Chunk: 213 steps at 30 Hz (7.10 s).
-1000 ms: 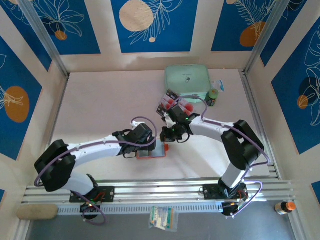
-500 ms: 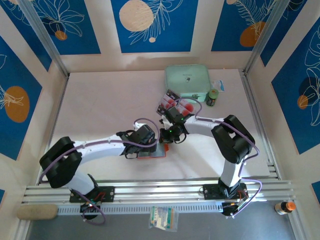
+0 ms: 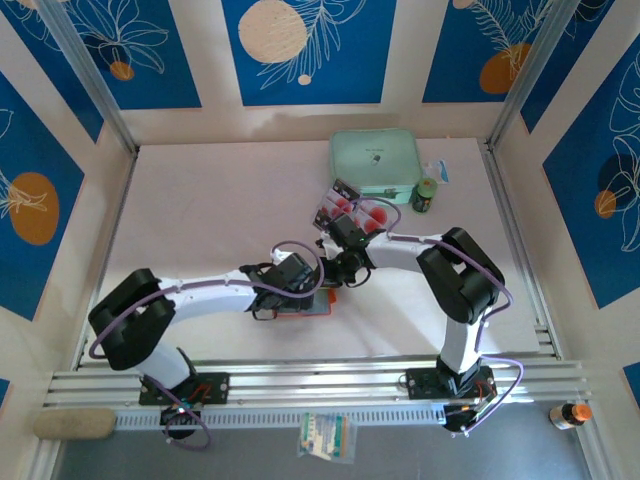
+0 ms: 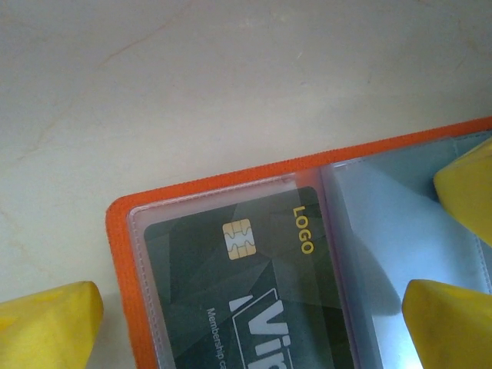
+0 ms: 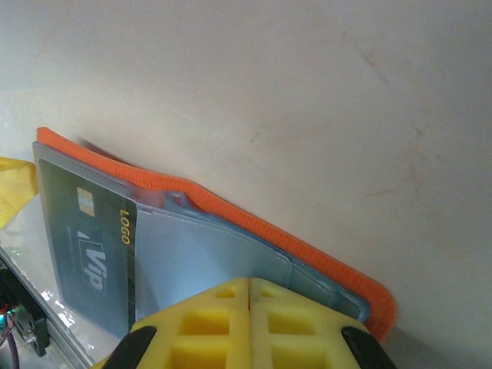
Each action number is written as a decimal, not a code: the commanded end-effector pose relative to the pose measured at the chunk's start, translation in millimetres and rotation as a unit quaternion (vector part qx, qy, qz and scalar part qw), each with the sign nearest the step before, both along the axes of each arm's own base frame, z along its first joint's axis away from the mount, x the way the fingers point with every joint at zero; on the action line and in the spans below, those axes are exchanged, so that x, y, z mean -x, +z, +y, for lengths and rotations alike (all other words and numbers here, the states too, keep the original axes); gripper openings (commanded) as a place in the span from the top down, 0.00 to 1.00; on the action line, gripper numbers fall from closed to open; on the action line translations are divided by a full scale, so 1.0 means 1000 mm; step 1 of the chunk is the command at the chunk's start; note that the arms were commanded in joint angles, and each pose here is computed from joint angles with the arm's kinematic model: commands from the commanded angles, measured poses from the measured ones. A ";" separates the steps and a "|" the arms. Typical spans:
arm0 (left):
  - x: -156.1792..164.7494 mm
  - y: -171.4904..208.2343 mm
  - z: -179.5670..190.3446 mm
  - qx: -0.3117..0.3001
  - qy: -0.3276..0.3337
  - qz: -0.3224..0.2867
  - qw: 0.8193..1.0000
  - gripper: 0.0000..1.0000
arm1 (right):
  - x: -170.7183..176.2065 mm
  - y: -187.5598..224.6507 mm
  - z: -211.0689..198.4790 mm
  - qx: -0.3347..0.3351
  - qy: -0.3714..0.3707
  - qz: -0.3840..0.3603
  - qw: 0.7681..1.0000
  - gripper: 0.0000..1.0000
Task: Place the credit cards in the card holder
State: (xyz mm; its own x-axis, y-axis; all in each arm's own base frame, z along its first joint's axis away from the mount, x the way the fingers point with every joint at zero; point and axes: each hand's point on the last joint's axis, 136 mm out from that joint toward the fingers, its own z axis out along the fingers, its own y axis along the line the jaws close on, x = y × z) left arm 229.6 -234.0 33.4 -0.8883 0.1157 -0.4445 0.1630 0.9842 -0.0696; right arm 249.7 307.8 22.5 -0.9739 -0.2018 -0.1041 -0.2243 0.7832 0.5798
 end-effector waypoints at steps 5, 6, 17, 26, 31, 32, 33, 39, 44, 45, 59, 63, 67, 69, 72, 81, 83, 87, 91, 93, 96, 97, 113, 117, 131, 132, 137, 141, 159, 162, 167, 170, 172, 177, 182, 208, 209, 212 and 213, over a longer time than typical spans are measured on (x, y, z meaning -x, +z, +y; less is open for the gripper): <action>0.000 -0.003 -0.001 -0.018 -0.007 -0.008 1.000 0.00 | 0.010 -0.008 0.002 -0.002 0.004 0.026 1.000 1.00; 0.001 -0.003 0.000 -0.020 -0.006 -0.008 1.000 0.00 | 0.010 -0.007 0.002 -0.002 0.004 0.026 1.000 1.00; 0.006 -0.010 0.004 -0.008 -0.003 -0.006 1.000 0.15 | 0.001 0.014 -0.003 -0.013 -0.012 0.007 1.000 1.00; 0.007 -0.011 0.003 0.000 -0.002 -0.009 1.000 0.19 | 0.001 0.020 -0.007 -0.019 -0.026 0.006 0.999 0.88; 0.008 -0.011 0.004 0.001 -0.002 -0.010 1.000 0.19 | 0.004 0.011 -0.006 -0.015 -0.028 0.017 0.999 0.81; 0.008 -0.011 0.004 0.001 -0.002 -0.011 1.000 0.19 | 0.005 0.010 -0.005 -0.015 -0.026 0.018 0.999 0.80; 0.008 -0.011 0.004 0.002 -0.001 -0.011 1.000 0.19 | 0.006 0.008 -0.005 -0.014 -0.026 0.021 0.999 0.78; 0.007 -0.009 0.004 0.002 -0.002 -0.014 1.000 0.18 | 0.010 -0.001 0.001 -0.018 -0.023 0.038 0.999 0.76; 0.008 -0.009 0.003 0.004 -0.002 -0.015 1.000 0.17 | 0.012 0.002 0.007 -0.035 -0.017 0.050 0.998 0.78; 0.007 -0.008 0.003 0.004 -0.002 -0.016 1.000 0.17 | 0.012 0.004 0.008 -0.038 -0.016 0.050 0.998 0.79; 0.001 0.036 0.013 0.052 0.025 -0.077 0.995 0.00 | 0.017 0.044 0.024 -0.077 -0.003 0.045 0.996 0.76; 0.002 0.050 0.026 0.057 0.038 -0.099 0.993 0.00 | 0.019 0.054 0.030 -0.078 0.001 0.039 0.996 0.71; 0.004 0.058 0.037 0.057 0.046 -0.112 0.991 0.00 | 0.020 0.060 0.038 -0.075 0.007 0.034 0.997 0.68; 0.004 0.059 0.042 0.057 0.050 -0.115 0.991 0.00 | 0.021 0.061 0.042 -0.073 0.009 0.035 0.997 0.67; 0.005 0.061 0.046 0.056 0.054 -0.118 0.990 0.00 | 0.022 0.063 0.050 -0.070 0.013 0.034 0.997 0.66; 0.009 0.065 0.061 0.057 0.063 -0.129 0.988 0.00 | 0.019 0.068 0.072 -0.069 0.017 0.034 0.997 0.64; 0.011 0.065 0.065 0.059 0.066 -0.130 0.988 0.00 | 0.018 0.066 0.077 -0.068 0.017 0.037 0.997 0.64; 0.014 0.064 0.069 0.065 0.071 -0.131 0.987 0.00 | 0.017 0.062 0.086 -0.067 0.015 0.043 0.997 0.63; 0.017 0.064 0.074 0.062 0.072 -0.131 0.987 0.00 | 0.017 0.055 0.092 -0.066 0.009 0.050 0.997 0.63; 0.017 0.064 0.076 0.060 0.072 -0.131 0.987 0.00 | 0.016 0.049 0.094 -0.066 0.005 0.056 0.996 0.63; 0.018 0.062 0.078 0.059 0.073 -0.131 0.987 0.00 | 0.015 0.041 0.097 -0.066 0.001 0.065 0.996 0.63; 0.018 0.061 0.078 0.060 0.074 -0.131 0.987 0.00 | 0.015 0.038 0.099 -0.068 0.001 0.070 0.995 0.63; 0.011 0.035 0.063 0.037 0.049 -0.101 0.993 0.00 | 0.000 0.056 0.097 -0.100 -0.018 0.071 0.992 0.63; 0.006 0.027 0.055 0.028 0.041 -0.092 0.995 0.00 | -0.005 0.065 0.091 -0.108 -0.025 0.064 0.992 0.64; 0.008 0.006 0.067 -0.019 0.063 -0.068 0.995 0.00 | 0.001 0.066 0.015 -0.035 -0.056 0.002 0.998 0.64; 0.009 0.005 0.068 -0.020 0.066 -0.068 0.995 0.00 | 0.002 0.064 0.009 -0.021 -0.053 -0.005 0.998 0.64; 0.012 0.000 0.072 -0.024 0.071 -0.063 0.995 0.00 | 0.009 0.053 -0.022 0.055 -0.040 -0.037 0.997 0.64; 0.014 -0.004 0.074 -0.032 0.071 -0.056 0.995 0.00 | 0.013 0.048 -0.042 0.103 -0.037 -0.057 0.992 0.64; 0.015 0.000 0.076 -0.022 0.077 -0.061 0.995 0.00 | 0.026 0.011 -0.051 0.204 0.000 -0.055 0.977 0.67; 0.013 0.005 0.072 -0.017 0.072 -0.065 0.995 0.00 | 0.025 0.008 -0.056 0.210 -0.004 -0.056 0.976 0.78; 0.004 0.021 0.059 -0.004 0.053 -0.078 0.996 0.00 | 0.024 0.012 -0.061 0.203 -0.013 -0.059 0.977 0.97; -0.003 0.032 0.047 0.003 0.037 -0.086 0.996 0.00 | 0.024 0.013 -0.064 0.202 -0.015 -0.059 0.978 1.00; -0.008 0.037 0.039 0.006 0.025 -0.090 0.996 0.00 | 0.024 0.013 -0.066 0.202 -0.018 -0.060 0.977 1.00; -0.014 0.036 0.021 0.013 0.006 -0.082 0.997 0.00 | 0.026 0.012 -0.075 0.205 -0.028 -0.056 0.977 1.00; -0.011 0.021 0.019 0.007 0.002 -0.062 0.998 0.00 | 0.029 0.011 -0.084 0.204 -0.041 -0.051 0.977 1.00; 0.001 -0.002 0.041 -0.014 0.024 -0.051 0.998 0.00 | -0.066 0.135 -0.107 0.116 -0.084 -0.185 0.972 0.71; 0.001 -0.002 0.041 -0.014 0.024 -0.051 0.998 0.00 | -0.072 0.139 -0.107 0.117 -0.078 -0.192 0.971 0.71; 0.000 0.001 0.041 -0.014 0.024 -0.053 0.998 0.00 | -0.089 0.143 -0.108 0.140 -0.065 -0.209 0.966 0.71; 0.000 0.001 0.041 -0.014 0.025 -0.054 0.998 0.00 | -0.094 0.143 -0.109 0.150 -0.062 -0.213 0.963 0.71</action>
